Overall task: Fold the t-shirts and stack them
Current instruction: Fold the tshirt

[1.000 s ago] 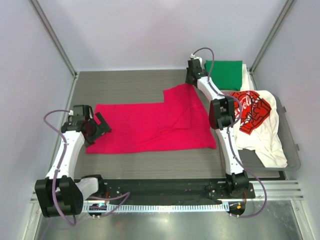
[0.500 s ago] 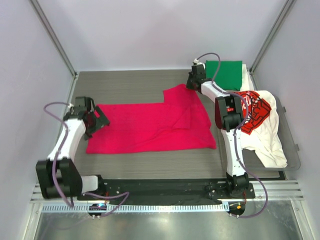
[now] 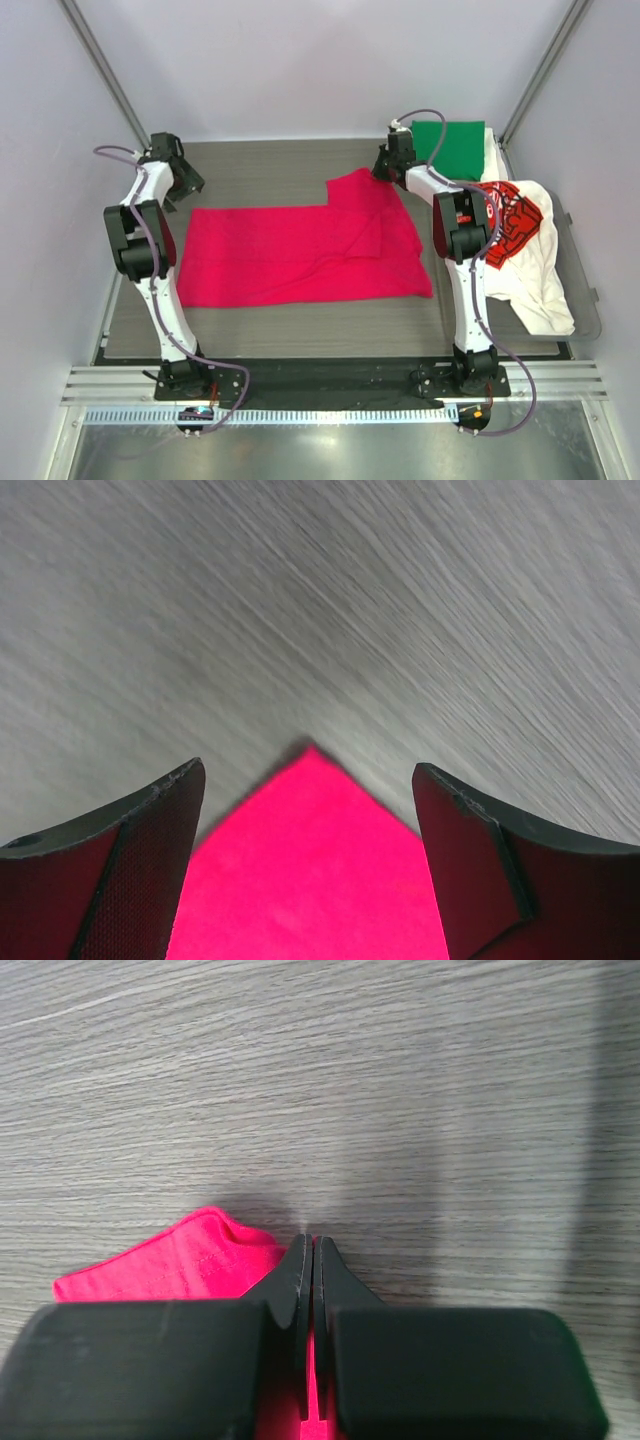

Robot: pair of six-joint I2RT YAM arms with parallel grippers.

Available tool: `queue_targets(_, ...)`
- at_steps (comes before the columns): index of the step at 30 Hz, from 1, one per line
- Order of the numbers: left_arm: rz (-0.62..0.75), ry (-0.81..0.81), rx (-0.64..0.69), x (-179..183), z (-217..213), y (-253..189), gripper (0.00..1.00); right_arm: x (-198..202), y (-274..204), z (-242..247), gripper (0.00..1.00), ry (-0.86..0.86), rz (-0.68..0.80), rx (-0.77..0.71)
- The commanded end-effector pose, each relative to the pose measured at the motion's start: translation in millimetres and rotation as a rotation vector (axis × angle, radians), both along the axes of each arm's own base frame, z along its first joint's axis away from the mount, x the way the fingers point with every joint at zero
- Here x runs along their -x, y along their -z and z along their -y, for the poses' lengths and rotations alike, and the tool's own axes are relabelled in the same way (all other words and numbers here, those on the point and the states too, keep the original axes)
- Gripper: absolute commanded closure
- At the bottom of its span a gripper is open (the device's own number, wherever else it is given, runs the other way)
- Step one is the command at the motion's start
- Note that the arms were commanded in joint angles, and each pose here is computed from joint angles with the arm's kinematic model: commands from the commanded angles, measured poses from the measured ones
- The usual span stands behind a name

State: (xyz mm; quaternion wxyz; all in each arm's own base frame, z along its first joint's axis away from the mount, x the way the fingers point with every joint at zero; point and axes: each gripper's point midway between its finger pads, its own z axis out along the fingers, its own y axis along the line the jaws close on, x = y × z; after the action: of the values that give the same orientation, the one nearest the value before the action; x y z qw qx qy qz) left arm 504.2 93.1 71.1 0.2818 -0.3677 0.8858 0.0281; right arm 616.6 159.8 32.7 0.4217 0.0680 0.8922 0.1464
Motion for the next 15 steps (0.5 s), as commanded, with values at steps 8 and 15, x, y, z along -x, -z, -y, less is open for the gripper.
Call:
queue_targets(8,-0.045,-0.012,0.023,-11,0,26,0.27,3,-7,0,0.99,0.001,-0.018,-0.077)
queue_targets(15,-0.088,-0.048,0.027,7,2,45,0.33,3,-4,1,0.99,0.009,-0.028,-0.096)
